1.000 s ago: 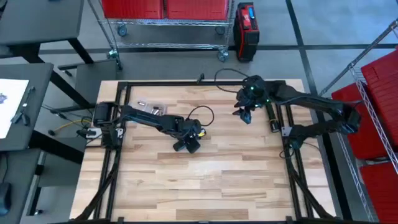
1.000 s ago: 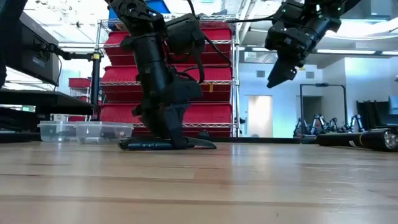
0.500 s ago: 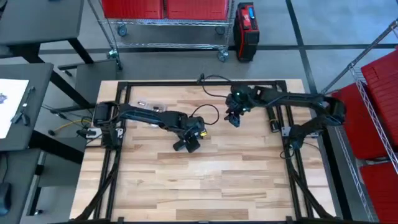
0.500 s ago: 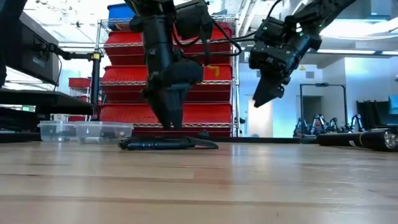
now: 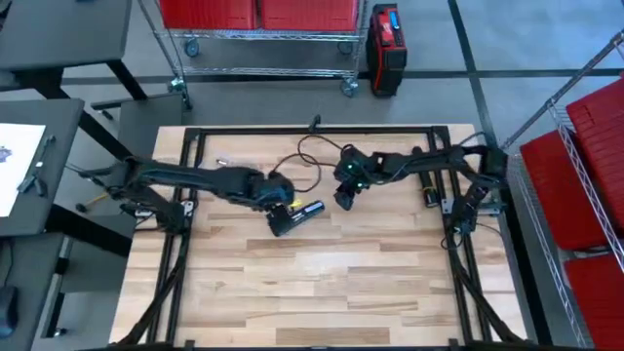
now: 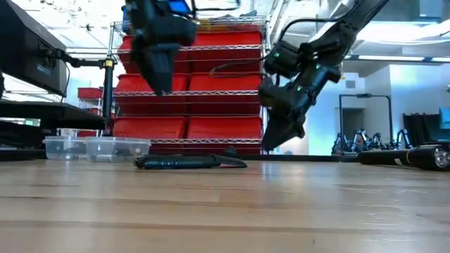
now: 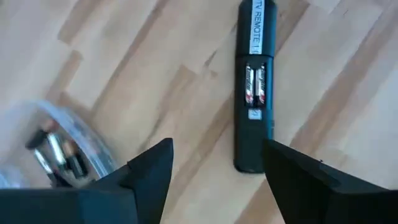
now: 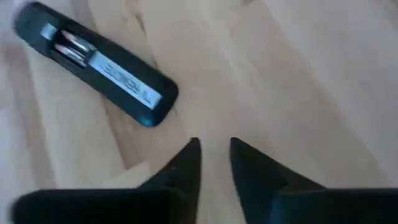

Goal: Insert battery
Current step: Close the remote's battery compartment

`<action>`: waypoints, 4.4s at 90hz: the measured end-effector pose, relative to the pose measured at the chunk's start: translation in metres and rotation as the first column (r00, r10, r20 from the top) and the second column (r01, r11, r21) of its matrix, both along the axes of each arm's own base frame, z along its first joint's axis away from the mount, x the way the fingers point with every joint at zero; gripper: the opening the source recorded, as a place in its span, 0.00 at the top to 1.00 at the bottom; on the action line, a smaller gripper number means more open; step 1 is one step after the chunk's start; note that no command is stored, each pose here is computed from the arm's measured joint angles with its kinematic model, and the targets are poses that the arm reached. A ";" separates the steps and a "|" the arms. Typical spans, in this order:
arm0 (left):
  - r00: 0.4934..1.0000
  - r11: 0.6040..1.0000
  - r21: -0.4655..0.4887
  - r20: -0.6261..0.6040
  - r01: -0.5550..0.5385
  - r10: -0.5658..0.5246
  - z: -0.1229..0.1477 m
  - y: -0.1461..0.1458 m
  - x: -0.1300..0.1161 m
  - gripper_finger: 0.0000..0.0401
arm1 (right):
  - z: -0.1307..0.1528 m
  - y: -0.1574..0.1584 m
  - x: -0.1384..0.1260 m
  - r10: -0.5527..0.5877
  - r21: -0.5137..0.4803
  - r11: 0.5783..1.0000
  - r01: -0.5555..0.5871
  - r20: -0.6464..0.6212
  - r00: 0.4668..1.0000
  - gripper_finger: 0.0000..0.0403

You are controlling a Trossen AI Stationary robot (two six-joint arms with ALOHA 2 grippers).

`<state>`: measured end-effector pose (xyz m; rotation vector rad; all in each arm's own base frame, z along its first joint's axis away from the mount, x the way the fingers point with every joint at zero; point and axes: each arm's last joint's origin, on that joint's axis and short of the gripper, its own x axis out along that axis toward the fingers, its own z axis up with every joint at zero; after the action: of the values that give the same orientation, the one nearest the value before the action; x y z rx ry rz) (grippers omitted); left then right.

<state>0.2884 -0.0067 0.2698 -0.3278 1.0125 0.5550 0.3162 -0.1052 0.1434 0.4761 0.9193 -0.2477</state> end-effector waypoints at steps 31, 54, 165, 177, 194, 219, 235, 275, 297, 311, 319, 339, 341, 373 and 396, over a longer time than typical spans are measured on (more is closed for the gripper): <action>0.984 0.975 -0.194 0.122 -0.103 0.128 -0.062 -0.032 -0.028 0.45 | -0.019 0.008 0.028 -0.006 0.035 0.999 0.007 -0.035 0.999 1.00; 0.983 0.971 -0.205 0.108 -0.121 0.146 -0.093 -0.035 -0.027 0.45 | -0.017 0.013 0.032 -0.012 0.043 0.999 0.014 -0.031 0.999 1.00; 0.992 0.976 -0.197 0.060 -0.094 0.108 -0.120 -0.038 -0.019 0.45 | -0.018 0.043 0.065 0.061 0.041 0.997 -0.064 0.073 0.996 1.00; 0.992 0.976 -0.197 0.060 -0.094 0.108 -0.120 -0.038 -0.019 0.45 | -0.018 0.039 0.065 0.051 0.039 0.998 -0.055 0.080 0.995 1.00; 0.992 0.976 -0.197 0.059 -0.094 0.108 -0.120 -0.038 -0.019 0.45 | -0.013 0.039 0.063 0.051 0.039 0.998 -0.054 0.083 0.995 1.00; 0.993 0.977 -0.193 0.058 -0.089 0.102 -0.120 -0.038 -0.019 0.45 | -0.001 0.067 0.070 0.161 0.023 0.986 -0.167 0.161 0.974 1.00; 0.993 0.977 -0.193 0.058 -0.088 0.101 -0.120 -0.038 -0.019 0.45 | -0.010 0.075 0.076 0.160 0.002 0.987 -0.163 0.170 0.972 1.00; 0.993 0.978 -0.192 0.060 -0.085 0.098 -0.120 -0.038 -0.018 0.45 | -0.018 0.057 0.082 0.084 0.006 0.996 -0.088 0.228 0.970 1.00; 0.994 0.978 -0.190 0.060 -0.082 0.095 -0.120 -0.038 -0.019 0.45 | -0.017 0.066 0.085 0.130 0.028 0.990 -0.142 0.257 0.958 1.00; 0.994 0.978 -0.190 0.060 -0.081 0.094 -0.120 -0.038 -0.018 0.45 | -0.017 0.066 0.084 0.130 0.031 0.989 -0.143 0.257 0.958 1.00; 0.995 0.980 -0.186 0.059 -0.073 0.085 -0.120 -0.038 -0.018 0.45 | -0.017 0.067 0.085 0.133 0.029 0.989 -0.145 0.257 0.957 1.00; 0.995 0.981 -0.182 0.058 -0.066 0.078 -0.120 -0.038 -0.018 0.45 | -0.029 0.074 0.087 0.147 0.025 0.987 -0.157 0.238 0.960 1.00; 0.995 0.981 -0.183 0.059 -0.066 0.078 -0.120 -0.038 -0.018 0.45 | -0.030 0.073 0.087 0.141 0.021 0.988 -0.150 0.240 0.960 1.00; 0.995 0.981 -0.182 0.059 -0.066 0.077 -0.120 -0.038 -0.018 0.45 | -0.022 0.058 0.099 0.094 0.000 0.995 -0.098 0.268 0.959 1.00; 0.995 0.981 -0.182 0.059 -0.066 0.078 -0.120 -0.038 -0.018 0.45 | -0.026 0.045 0.097 0.058 0.034 0.997 -0.069 0.253 0.966 1.00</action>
<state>0.2700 -0.0450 0.1499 -0.5413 0.9920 0.5154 0.4131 -0.0602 0.1179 0.5040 0.6910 -0.1064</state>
